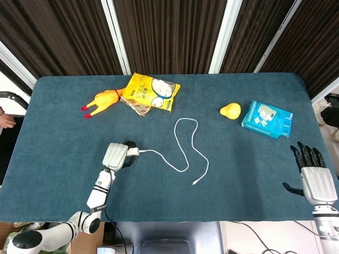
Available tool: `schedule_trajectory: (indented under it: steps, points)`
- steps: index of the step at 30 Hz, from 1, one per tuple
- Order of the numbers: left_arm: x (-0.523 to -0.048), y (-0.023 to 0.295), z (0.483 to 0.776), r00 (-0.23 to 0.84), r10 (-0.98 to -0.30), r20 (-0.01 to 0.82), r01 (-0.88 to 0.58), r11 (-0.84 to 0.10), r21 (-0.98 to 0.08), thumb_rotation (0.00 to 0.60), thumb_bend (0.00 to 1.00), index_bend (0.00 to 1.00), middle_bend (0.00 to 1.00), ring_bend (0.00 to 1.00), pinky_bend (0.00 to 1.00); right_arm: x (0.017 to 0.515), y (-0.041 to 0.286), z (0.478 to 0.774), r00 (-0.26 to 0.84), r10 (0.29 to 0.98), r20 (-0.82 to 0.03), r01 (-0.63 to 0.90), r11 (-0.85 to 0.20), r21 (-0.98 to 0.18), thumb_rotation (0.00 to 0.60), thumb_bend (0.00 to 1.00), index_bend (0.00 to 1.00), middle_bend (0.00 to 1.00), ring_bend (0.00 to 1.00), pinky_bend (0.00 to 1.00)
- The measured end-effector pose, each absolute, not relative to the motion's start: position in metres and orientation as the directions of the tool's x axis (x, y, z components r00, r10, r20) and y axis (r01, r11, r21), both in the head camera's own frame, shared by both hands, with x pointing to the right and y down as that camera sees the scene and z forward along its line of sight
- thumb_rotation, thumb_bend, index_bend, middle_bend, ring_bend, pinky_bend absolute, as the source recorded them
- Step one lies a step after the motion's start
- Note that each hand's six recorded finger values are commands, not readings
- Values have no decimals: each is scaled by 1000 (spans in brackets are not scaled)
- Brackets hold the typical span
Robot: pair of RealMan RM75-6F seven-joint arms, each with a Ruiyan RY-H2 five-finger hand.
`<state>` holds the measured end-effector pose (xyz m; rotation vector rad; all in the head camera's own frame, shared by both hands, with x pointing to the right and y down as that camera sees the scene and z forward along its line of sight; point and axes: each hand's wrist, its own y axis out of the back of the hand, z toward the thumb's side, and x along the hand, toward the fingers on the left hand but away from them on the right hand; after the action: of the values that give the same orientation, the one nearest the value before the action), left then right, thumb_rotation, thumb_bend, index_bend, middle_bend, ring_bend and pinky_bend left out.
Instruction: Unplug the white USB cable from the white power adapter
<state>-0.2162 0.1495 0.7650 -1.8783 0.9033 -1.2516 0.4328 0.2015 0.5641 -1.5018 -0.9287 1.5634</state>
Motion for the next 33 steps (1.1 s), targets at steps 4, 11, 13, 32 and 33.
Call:
schedule_trajectory:
  steps: [4, 11, 13, 32, 33]
  points:
    - [-211, 153, 756, 305, -838, 452, -224, -524, -821, 600, 516, 751, 774, 1000, 1000, 416, 194, 573, 57, 894, -443, 1, -444, -896, 600, 236, 0, 0, 0, 0]
    - [-198, 157, 726, 336, -837, 433, -285, -528, -800, 600, 537, 749, 773, 1000, 1000, 362, 158, 596, 225, 872, -435, 59, -458, -887, 600, 236, 114, 0, 0, 0]
    - [-195, 157, 716, 334, -841, 425, -299, -522, -798, 600, 539, 749, 773, 1000, 1000, 341, 145, 603, 275, 853, -444, 87, -482, -872, 600, 236, 172, 0, 0, 0]
    - [-176, 158, 691, 338, -859, 385, -323, -491, -809, 600, 543, 748, 773, 1000, 1000, 161, 95, 660, 482, 765, -427, 329, -610, -721, 600, 358, 519, 112, 0, 0]
    - [-175, 158, 690, 340, -859, 383, -326, -490, -809, 600, 543, 748, 773, 1000, 1000, 156, 97, 661, 487, 761, -428, 341, -617, -709, 600, 361, 523, 115, 0, 0]
